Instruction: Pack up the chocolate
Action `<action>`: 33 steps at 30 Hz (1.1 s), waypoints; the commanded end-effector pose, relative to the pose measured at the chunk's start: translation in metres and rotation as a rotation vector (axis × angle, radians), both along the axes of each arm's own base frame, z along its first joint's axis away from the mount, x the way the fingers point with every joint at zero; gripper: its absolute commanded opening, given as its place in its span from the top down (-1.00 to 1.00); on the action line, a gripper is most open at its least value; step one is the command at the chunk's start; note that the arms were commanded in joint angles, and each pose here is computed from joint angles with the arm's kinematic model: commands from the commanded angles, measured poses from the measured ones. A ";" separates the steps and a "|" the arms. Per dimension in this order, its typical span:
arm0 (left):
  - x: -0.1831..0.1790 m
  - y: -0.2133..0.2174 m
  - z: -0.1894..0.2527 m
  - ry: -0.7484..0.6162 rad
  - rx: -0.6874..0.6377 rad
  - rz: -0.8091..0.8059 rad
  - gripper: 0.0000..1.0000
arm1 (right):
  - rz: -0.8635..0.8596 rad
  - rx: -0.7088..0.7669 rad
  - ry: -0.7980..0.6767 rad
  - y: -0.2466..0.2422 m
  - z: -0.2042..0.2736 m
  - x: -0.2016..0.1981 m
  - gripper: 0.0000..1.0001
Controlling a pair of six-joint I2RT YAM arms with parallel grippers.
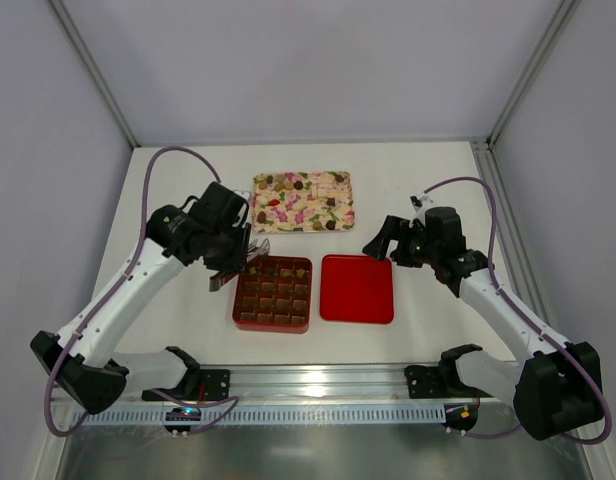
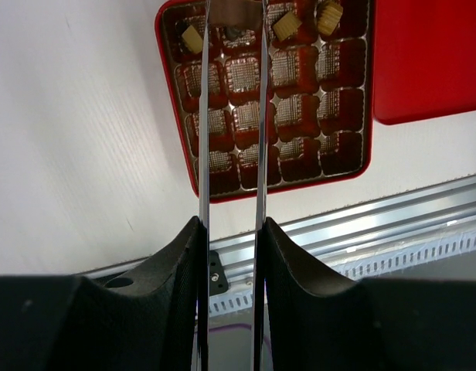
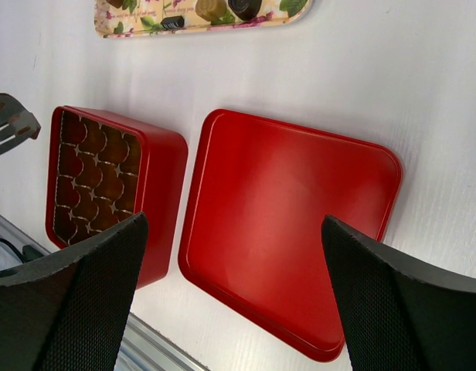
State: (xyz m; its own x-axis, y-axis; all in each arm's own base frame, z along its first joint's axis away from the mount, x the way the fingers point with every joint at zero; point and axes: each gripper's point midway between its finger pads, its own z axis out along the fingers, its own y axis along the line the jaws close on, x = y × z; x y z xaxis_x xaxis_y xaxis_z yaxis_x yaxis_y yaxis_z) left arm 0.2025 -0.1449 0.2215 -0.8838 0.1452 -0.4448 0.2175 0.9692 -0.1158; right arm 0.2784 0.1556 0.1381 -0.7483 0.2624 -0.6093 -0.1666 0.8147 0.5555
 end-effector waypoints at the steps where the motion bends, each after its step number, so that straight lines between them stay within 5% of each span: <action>1: -0.016 0.007 -0.002 0.016 -0.015 0.008 0.36 | 0.005 0.012 -0.036 0.005 0.007 0.006 -0.85; 23: -0.043 0.024 -0.036 0.069 -0.002 0.050 0.28 | 0.013 0.015 -0.033 0.008 0.005 0.003 -0.86; 33: -0.040 0.025 -0.034 0.061 0.007 0.054 0.08 | 0.015 0.013 -0.036 0.008 0.007 0.002 -0.86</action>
State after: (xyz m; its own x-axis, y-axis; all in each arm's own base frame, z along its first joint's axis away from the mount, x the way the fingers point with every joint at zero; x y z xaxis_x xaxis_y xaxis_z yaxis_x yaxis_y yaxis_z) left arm 0.1565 -0.1183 0.1818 -0.9273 0.1171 -0.3555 0.1660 0.9799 -0.1103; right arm 0.2747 0.1617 0.1324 -0.7628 0.2498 -0.5964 -0.1710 0.8116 0.5586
